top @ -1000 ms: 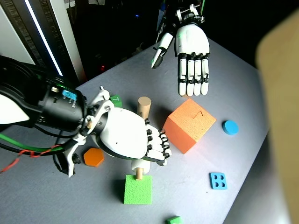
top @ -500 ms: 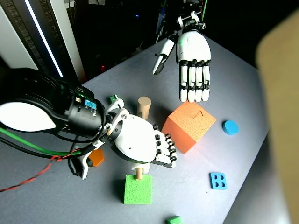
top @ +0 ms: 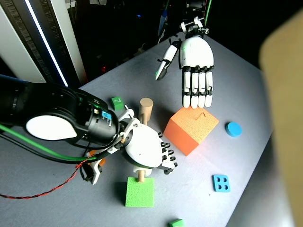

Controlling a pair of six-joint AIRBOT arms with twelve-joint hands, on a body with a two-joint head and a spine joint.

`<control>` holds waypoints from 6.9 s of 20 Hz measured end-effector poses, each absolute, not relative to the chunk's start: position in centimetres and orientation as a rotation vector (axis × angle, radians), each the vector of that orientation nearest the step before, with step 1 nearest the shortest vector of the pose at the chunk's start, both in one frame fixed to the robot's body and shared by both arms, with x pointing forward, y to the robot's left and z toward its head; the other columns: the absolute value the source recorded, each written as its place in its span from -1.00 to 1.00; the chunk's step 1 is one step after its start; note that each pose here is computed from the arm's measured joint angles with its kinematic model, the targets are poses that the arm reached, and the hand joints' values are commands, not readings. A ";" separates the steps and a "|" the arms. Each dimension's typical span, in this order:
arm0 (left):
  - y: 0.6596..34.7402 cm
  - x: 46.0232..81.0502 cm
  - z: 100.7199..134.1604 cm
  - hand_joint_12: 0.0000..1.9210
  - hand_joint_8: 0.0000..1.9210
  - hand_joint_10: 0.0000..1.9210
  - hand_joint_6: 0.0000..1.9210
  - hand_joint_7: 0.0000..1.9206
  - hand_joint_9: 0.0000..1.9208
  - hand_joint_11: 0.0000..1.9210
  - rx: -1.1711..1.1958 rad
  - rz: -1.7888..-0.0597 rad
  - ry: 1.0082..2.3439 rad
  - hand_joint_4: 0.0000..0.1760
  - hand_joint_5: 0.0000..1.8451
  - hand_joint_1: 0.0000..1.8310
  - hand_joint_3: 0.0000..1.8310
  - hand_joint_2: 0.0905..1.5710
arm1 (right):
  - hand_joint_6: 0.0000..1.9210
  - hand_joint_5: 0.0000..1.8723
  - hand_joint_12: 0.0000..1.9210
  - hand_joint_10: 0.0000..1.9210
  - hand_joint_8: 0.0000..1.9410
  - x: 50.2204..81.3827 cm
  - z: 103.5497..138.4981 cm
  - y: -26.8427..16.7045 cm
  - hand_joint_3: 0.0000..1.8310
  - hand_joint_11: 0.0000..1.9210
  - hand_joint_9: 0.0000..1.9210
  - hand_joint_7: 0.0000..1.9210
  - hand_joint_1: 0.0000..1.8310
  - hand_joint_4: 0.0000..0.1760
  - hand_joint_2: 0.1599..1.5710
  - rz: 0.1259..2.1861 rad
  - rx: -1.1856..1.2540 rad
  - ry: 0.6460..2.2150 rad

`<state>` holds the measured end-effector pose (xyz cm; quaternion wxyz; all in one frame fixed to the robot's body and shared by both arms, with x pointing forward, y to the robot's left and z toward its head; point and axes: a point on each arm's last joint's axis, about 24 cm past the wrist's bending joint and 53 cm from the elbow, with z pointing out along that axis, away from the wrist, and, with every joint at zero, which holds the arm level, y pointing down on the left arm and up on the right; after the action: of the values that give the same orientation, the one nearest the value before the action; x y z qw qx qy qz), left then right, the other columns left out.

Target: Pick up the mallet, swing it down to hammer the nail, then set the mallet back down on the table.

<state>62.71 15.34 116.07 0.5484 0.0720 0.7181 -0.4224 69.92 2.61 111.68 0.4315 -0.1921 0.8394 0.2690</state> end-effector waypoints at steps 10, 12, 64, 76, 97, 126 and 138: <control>15.0 63.0 115.7 -0.68 -0.99 -0.99 -1.00 -0.85 -0.86 -1.00 0.179 -0.993 1.702 -1.00 -0.86 -1.00 -1.00 0.46 | -0.97 -0.47 0.03 -0.94 -0.98 70.6 111.2 2.9 -1.00 -1.00 -0.60 -0.49 0.07 -1.00 0.24 0.698 -0.437 2.087; 14.9 62.9 115.5 -0.74 -1.00 -1.00 -1.00 -0.87 -0.88 -1.00 0.186 -0.991 1.707 -1.00 -0.88 -1.00 -1.00 0.47 | -0.98 -0.46 0.10 -0.94 -0.98 70.6 111.0 2.8 -1.00 -1.00 -0.58 -0.48 0.05 -1.00 0.26 0.702 -0.430 2.089; 14.8 62.7 114.9 -0.64 -1.00 -1.00 -1.00 -0.82 -0.82 -1.00 0.130 -1.034 1.732 -1.00 -0.87 -1.00 -1.00 0.50 | 1.00 0.02 1.00 1.00 1.00 69.4 110.6 2.2 -1.00 0.33 0.16 0.08 0.19 -1.00 0.15 0.707 -0.406 2.142; 14.7 62.6 115.1 -0.55 -1.00 -1.00 -1.00 -0.77 -0.76 -1.00 0.131 -1.038 1.725 -1.00 -0.83 -1.00 -1.00 0.50 | 1.00 0.57 1.00 1.00 1.00 68.3 111.2 2.5 -0.97 1.00 0.89 0.80 -0.16 1.00 0.84 0.735 -0.431 2.122; 14.7 62.6 115.1 -0.49 -1.00 -1.00 -1.00 -0.76 -0.75 -1.00 0.134 -1.038 1.725 -1.00 -0.82 -1.00 -1.00 0.51 | 1.00 0.54 1.00 1.00 1.00 67.5 123.4 -3.9 -1.00 1.00 0.85 0.74 0.10 1.00 0.82 0.900 -0.239 1.846; 14.7 62.6 115.0 -0.63 -1.00 -0.99 -1.00 -0.82 -0.82 -1.00 0.138 -1.034 1.730 -1.00 -0.85 -1.00 -0.99 0.53 | 1.00 0.58 1.00 1.00 1.00 71.2 129.2 -4.5 -1.00 1.00 0.87 0.76 0.16 1.00 0.75 0.964 0.083 1.627; 14.7 62.6 115.0 -0.56 -1.00 -1.00 -1.00 -0.75 -0.75 -1.00 0.138 -1.033 1.731 -1.00 -0.83 -1.00 -1.00 0.55 | 1.00 0.59 1.00 1.00 1.00 74.2 127.6 -2.1 -1.00 1.00 0.88 0.78 0.24 1.00 0.76 0.913 0.165 1.621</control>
<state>62.64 14.74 114.96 0.5318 0.0577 0.7255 -0.4329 74.16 -2.06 127.62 0.5948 0.0711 0.6976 0.3930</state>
